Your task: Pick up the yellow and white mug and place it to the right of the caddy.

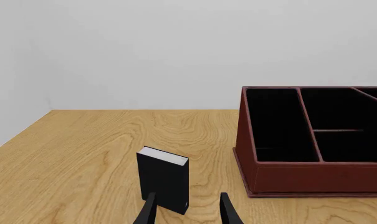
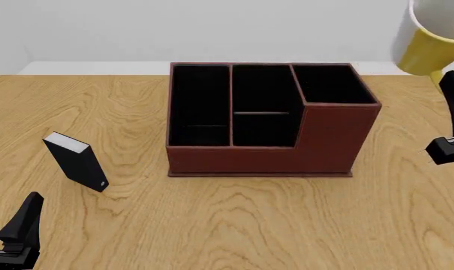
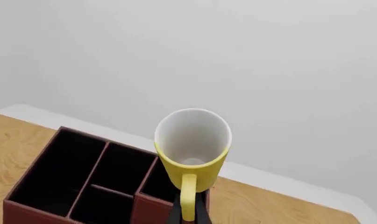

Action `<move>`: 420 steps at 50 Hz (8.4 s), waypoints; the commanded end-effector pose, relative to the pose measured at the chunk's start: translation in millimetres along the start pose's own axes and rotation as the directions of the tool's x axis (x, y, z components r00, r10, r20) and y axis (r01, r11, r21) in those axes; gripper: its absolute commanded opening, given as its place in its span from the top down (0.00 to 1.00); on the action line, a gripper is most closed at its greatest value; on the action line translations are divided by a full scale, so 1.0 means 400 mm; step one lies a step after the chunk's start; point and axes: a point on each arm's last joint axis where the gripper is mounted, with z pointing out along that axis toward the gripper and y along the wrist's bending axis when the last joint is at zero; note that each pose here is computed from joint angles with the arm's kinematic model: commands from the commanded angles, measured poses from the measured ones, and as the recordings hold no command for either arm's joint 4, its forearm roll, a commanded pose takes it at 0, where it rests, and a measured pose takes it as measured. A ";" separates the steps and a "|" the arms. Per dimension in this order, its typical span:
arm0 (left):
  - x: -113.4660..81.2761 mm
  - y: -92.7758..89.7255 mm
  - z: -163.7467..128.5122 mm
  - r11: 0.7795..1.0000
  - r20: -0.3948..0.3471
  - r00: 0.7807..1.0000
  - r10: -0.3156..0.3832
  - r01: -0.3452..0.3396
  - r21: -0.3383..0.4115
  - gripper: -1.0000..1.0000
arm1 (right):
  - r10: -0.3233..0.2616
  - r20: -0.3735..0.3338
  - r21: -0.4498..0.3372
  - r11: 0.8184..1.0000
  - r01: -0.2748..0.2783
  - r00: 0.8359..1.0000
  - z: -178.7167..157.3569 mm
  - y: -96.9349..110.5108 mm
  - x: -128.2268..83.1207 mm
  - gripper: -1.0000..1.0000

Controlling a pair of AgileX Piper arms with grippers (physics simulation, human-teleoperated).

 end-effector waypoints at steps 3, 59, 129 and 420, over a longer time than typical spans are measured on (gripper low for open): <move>0.000 0.000 0.000 1.000 0.000 1.000 0.000 0.000 0.000 0.00 | 0.001 -0.012 0.073 0.997 0.000 1.000 -0.007 -0.020 0.007 1.00; 0.000 0.000 0.000 1.000 0.000 1.000 0.000 0.000 0.000 0.00 | 0.094 -0.139 0.291 0.955 -0.050 0.986 0.025 -0.078 0.136 1.00; 0.000 0.000 0.000 1.000 0.000 1.000 0.000 0.000 0.000 0.00 | 0.204 -0.256 0.379 0.920 -0.096 0.945 0.073 -0.100 0.355 1.00; 0.000 0.000 0.000 1.000 0.000 1.000 0.000 0.000 0.000 0.00 | 0.336 -0.502 0.398 0.908 -0.132 0.797 0.132 -0.069 0.773 0.00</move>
